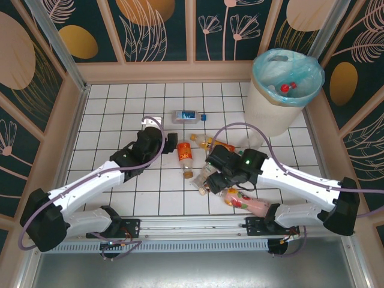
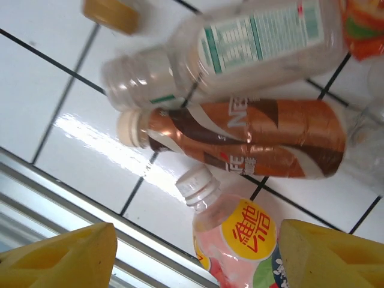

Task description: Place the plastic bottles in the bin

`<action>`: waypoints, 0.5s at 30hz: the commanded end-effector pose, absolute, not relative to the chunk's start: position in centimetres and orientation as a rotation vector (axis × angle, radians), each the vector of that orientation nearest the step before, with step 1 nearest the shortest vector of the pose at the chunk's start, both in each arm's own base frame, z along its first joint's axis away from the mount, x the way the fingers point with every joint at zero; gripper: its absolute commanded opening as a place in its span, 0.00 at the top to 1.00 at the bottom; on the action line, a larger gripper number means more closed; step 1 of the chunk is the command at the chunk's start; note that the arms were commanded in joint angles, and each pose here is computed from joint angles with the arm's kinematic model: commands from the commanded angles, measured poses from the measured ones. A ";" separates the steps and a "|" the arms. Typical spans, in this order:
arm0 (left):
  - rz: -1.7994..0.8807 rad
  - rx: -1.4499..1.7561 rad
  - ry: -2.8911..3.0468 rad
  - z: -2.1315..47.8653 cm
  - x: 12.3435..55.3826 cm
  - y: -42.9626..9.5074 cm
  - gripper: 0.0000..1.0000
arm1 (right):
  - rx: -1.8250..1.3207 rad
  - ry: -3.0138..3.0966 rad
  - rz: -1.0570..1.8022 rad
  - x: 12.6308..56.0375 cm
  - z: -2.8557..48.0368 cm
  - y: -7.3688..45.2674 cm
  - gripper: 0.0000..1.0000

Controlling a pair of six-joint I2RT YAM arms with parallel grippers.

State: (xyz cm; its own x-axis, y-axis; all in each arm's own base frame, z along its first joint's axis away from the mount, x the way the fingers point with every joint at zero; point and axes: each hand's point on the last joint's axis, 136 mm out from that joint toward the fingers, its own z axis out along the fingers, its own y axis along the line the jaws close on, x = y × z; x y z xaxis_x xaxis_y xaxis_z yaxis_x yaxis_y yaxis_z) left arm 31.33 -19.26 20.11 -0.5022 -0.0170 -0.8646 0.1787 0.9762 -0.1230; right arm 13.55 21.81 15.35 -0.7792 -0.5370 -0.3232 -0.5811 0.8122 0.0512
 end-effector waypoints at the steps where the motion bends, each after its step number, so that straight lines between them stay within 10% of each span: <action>1: -0.143 0.155 1.949 24.0 31.8 -17.9 0.11 | -0.946 2.636 0.120 14.5 18.6 23.1 0.28; 15: -0.026 0.147 1.861 25.4 29.7 -13.9 0.05 | -1.041 2.677 0.035 16.2 22.4 27.7 0.31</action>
State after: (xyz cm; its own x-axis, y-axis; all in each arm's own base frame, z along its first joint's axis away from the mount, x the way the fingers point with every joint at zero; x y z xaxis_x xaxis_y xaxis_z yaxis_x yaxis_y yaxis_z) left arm 29.89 -15.09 25.87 -0.2907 0.0448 -0.9558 0.1492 0.9888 0.0009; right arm 16.72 28.92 23.32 -0.6848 -0.6368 -0.3543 -0.6741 0.7382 -0.0239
